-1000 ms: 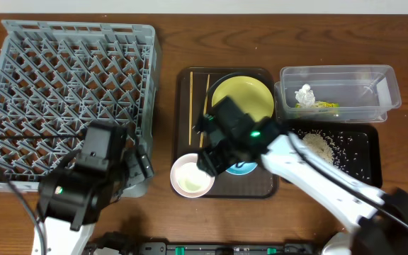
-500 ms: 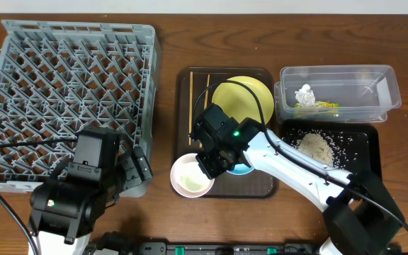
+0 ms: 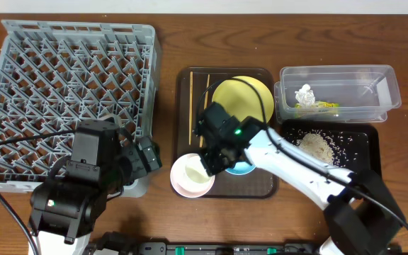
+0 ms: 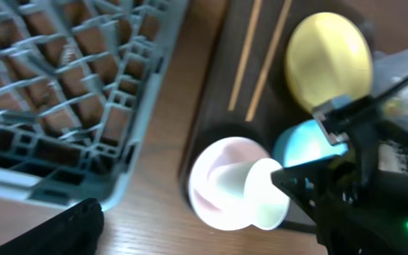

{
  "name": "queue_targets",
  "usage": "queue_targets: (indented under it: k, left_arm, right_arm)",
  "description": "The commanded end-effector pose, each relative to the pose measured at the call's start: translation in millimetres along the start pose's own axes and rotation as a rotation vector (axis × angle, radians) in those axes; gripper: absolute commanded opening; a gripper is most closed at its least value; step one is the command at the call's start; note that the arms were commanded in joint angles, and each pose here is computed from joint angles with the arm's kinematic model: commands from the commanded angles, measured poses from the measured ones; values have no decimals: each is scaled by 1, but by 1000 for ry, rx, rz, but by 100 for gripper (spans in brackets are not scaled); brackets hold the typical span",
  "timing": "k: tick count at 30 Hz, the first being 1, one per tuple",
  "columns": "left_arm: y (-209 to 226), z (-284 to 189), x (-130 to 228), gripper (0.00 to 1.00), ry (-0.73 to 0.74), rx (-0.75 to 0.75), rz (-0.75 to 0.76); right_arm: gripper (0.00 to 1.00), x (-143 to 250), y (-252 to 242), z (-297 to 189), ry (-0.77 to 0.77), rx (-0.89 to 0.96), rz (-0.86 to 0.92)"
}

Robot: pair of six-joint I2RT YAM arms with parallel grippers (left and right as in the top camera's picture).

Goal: Sort waste into correct bins and load items into the dishwasher
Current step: 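Lift the white cup and hand it to the left gripper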

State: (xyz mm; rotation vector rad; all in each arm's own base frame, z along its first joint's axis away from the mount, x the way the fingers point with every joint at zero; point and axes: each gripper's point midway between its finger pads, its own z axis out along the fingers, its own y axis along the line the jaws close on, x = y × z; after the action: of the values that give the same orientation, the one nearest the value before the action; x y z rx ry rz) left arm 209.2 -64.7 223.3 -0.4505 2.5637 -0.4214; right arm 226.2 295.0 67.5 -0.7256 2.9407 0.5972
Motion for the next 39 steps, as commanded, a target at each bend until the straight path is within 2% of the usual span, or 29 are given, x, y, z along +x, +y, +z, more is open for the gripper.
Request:
queue_targets:
  k: [1, 6, 12, 16, 20, 22, 30, 35, 39]
  left_arm:
    - [-19, -5, -1, 97, 10, 102, 12]
    - [-53, -13, -9, 97, 7, 301, 57]
    - [-106, -43, -16, 98, 9, 646, 171]
    - [-145, -79, -13, 99, 21, 932, 307]
    - [-164, -108, -5, 99, 47, 1129, 426]
    - [-167, -114, -1, 99, 70, 1173, 449]
    - [-170, -131, 9, 98, 123, 1281, 510]
    - [-173, -147, 14, 98, 114, 1365, 601]
    - [-174, -150, 13, 99, 96, 1374, 625]
  right_arm:
    - [1, -24, 2, -43, -104, -116, 29]
    - [1, -43, -7, -120, -279, -321, -17]
    - [1, -40, 6, -220, -519, -675, -236]
    - [1, -35, 13, -248, -571, -807, -295]
    - [1, -27, 33, -269, -599, -947, -423]
    - [1, -25, 40, -279, -608, -996, -477]
    - [1, -39, 44, -295, -636, -989, -503]
    - [1, -43, 49, -298, -644, -985, -523]
    - [1, -43, 60, -293, -633, -984, -538]
